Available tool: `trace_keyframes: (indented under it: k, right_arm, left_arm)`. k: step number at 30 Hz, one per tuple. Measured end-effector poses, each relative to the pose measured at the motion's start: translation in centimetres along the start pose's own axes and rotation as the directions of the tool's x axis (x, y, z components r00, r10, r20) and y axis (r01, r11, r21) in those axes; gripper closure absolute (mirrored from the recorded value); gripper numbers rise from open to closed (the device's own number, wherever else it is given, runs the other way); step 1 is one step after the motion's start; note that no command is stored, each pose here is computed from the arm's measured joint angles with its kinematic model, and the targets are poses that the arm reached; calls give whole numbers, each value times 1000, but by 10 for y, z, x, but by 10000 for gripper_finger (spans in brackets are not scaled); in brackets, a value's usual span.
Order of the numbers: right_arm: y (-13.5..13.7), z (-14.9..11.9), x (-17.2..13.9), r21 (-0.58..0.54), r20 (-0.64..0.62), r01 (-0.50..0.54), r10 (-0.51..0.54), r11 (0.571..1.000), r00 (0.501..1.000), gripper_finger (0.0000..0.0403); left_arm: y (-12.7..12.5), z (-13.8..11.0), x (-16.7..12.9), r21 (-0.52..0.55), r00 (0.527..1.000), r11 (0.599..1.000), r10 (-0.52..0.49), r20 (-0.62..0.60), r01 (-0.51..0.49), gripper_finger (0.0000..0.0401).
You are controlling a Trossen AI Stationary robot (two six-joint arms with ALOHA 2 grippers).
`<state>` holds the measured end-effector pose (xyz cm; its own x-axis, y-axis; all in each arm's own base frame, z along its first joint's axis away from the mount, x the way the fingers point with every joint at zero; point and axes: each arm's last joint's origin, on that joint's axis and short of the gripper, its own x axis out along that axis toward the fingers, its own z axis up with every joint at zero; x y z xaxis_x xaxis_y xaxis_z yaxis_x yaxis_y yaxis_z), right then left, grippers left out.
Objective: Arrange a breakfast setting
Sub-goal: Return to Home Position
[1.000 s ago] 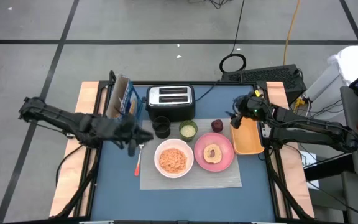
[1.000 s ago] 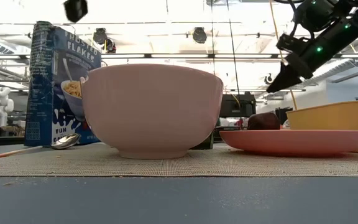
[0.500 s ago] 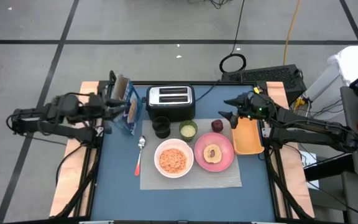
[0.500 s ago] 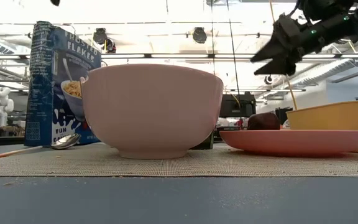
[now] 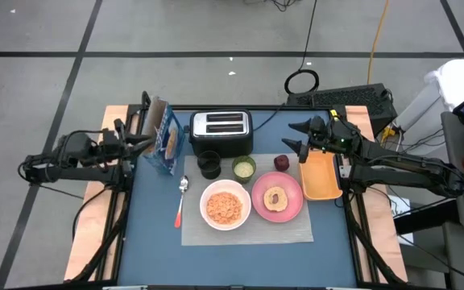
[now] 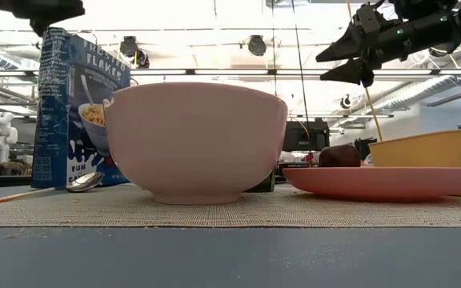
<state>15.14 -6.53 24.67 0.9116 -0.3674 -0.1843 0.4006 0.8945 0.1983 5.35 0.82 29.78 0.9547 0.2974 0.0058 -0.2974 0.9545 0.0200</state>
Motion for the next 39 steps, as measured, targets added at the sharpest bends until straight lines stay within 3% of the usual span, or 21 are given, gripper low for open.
trace_keyframes:
  k: [5,19,33,39]
  right_arm:
    - [0,0,0,0,0,0,0,1000,1000,78]
    - [3,8,-8,21,77,-47,45,999,996,78]
    - [6,20,-30,3,195,-72,70,997,978,78]
    - [6,22,-35,0,215,-76,74,997,974,78]
  left_arm:
    - [3,-21,-10,-19,999,1000,1,52,0,307]
    - [-4,-46,7,-36,997,999,-4,75,6,307]
    - [-4,-43,8,12,991,1000,-16,132,15,307]
    - [-6,-36,7,78,971,993,-99,217,84,307]
